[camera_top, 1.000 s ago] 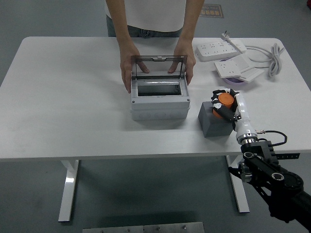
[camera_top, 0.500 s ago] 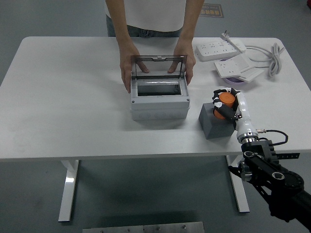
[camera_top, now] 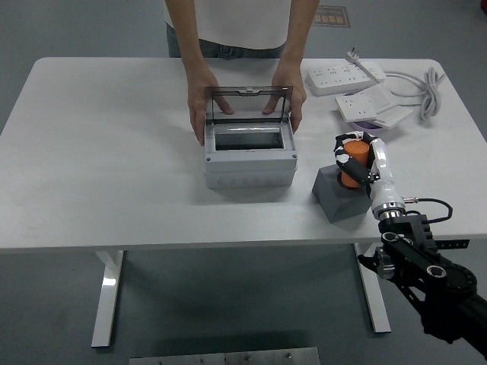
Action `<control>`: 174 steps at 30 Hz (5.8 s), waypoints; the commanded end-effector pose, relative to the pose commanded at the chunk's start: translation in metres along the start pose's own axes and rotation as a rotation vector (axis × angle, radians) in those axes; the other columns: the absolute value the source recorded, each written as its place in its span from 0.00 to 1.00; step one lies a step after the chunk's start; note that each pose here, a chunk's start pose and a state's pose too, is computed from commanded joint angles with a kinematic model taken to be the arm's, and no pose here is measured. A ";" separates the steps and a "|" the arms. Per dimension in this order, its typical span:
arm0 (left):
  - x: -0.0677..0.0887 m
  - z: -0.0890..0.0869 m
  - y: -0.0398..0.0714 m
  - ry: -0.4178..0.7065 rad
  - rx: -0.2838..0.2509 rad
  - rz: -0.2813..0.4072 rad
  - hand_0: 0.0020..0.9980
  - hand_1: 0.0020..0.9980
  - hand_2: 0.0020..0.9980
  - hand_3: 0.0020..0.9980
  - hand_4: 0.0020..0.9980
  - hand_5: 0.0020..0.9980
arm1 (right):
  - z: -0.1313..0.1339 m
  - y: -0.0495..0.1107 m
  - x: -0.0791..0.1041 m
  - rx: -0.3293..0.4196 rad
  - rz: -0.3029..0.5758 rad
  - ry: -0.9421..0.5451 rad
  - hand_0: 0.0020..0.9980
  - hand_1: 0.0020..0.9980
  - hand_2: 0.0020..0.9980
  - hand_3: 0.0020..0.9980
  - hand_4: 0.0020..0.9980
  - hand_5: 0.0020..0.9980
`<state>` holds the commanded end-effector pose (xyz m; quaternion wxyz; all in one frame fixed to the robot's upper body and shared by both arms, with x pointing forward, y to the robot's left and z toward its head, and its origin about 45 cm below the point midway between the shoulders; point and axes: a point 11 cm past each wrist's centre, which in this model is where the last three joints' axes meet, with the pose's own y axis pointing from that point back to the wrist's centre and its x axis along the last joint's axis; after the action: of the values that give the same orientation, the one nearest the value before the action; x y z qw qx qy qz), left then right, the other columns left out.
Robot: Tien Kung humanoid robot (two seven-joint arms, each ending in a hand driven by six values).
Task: Fetch the battery,place it into the box,close the lid of the box
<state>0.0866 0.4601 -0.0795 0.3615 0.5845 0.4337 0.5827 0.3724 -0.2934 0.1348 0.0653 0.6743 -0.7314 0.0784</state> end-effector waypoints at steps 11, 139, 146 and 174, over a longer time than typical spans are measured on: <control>0.002 -0.001 0.000 0.000 0.004 0.005 0.52 0.73 0.59 0.54 0.31 0.00 | -0.031 -0.015 -0.007 0.062 -0.054 0.132 0.22 0.29 0.34 0.35 0.00 0.00; 0.028 0.007 0.005 0.008 0.004 0.050 0.52 0.72 0.58 0.53 0.25 0.00 | -0.092 -0.087 -0.158 0.172 -0.436 1.096 0.52 0.39 0.44 0.50 0.83 0.39; 0.028 0.009 0.005 0.006 -0.005 0.052 0.51 0.72 0.58 0.53 0.25 0.00 | -0.089 -0.085 -0.158 0.192 -0.436 1.087 0.52 0.39 0.44 0.50 0.81 0.37; 0.033 0.007 0.006 0.020 0.011 0.062 0.51 0.72 0.58 0.52 0.24 0.00 | -0.104 -0.094 -0.157 0.120 -0.385 0.997 0.38 0.35 0.40 0.46 0.79 0.34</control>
<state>0.0925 0.4896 -0.0621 0.3358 0.5939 0.4221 0.5970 0.4774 -0.1266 0.2074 0.3792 0.6798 -0.4690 0.4174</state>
